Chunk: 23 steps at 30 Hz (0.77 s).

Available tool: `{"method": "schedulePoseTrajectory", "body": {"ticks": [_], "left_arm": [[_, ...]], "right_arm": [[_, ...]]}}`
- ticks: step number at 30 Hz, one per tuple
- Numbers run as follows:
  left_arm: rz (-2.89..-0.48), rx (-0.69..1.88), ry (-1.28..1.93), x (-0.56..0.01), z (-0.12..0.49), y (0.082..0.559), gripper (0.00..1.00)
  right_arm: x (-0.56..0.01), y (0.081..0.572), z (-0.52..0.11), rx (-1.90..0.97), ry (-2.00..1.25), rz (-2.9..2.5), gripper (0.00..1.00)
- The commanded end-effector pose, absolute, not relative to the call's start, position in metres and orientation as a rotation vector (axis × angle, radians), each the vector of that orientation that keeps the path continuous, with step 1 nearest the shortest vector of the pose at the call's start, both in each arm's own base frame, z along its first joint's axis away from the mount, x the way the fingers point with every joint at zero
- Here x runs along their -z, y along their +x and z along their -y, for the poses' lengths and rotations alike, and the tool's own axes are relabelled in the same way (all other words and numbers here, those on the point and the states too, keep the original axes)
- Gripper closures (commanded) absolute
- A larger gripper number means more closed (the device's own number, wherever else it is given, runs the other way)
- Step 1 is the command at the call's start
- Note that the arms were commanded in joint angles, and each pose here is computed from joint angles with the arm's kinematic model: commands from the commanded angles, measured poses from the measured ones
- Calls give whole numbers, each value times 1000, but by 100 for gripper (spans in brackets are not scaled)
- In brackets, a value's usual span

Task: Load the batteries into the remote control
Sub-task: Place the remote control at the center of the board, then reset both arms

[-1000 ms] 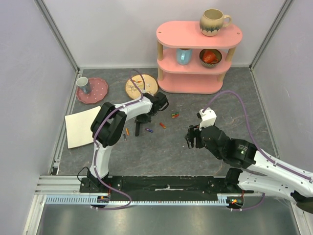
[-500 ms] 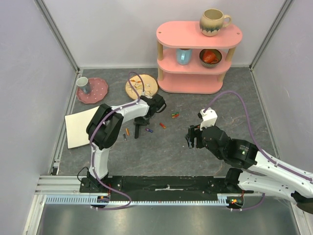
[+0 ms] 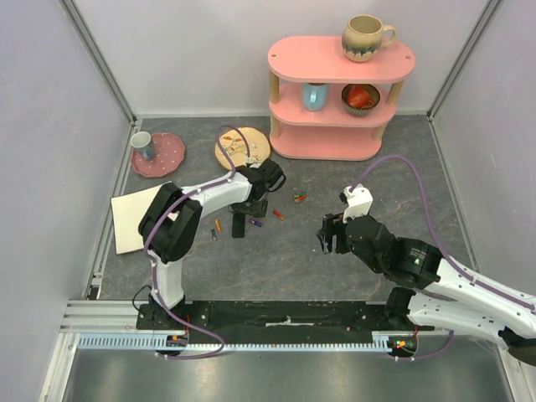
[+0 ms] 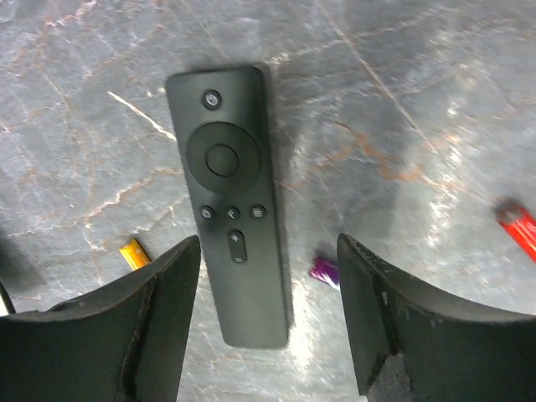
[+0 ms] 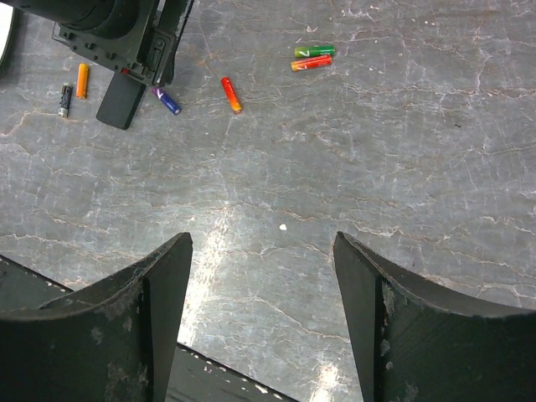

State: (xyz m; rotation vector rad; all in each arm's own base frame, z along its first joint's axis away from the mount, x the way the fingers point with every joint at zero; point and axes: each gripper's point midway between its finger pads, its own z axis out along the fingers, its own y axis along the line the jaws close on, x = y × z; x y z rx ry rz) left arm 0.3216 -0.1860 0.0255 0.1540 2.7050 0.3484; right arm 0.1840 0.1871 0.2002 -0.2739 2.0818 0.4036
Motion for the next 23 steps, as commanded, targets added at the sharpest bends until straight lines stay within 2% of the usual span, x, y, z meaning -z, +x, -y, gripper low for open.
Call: {"method": "schedulePoseTrajectory", "body": {"ticks": [1, 2, 5, 6, 7, 8, 10, 15, 19, 23], "left_arm": [[-2616, -131, 176, -80, 216, 327, 28], [-2561, -61, 169, -107, 222, 327, 27], [-2444, 109, 160, -138, 229, 322, 26], [-2344, 211, 133, -173, 227, 316, 25], [-2299, 256, 107, -183, 224, 311, 8], [-2262, 288, 88, -177, 219, 307, 1], [-2158, 370, -5, -204, 203, 295, 1], [-2178, 329, -79, -175, 165, 274, 1], [-2217, 398, -165, -161, 164, 261, 1], [-2163, 477, -135, -173, 170, 259, 1]], "right_arm": [[-208, 187, -187, -422, -225, -2062, 24], [-209, 187, -187, -421, -221, -2060, 24], [-209, 188, -187, -415, -218, -2059, 24], [-209, 188, -186, -409, -217, -2060, 24], [-208, 188, -185, -403, -217, -2062, 24], [-208, 189, -184, -396, -212, -2059, 24], [-204, 190, -182, -379, -211, -2062, 24], [-191, 194, -179, -309, -241, -2074, 24], [-193, 199, -180, -270, -250, -2068, 23], [-203, 202, -188, -310, -254, -2036, 22]]}}
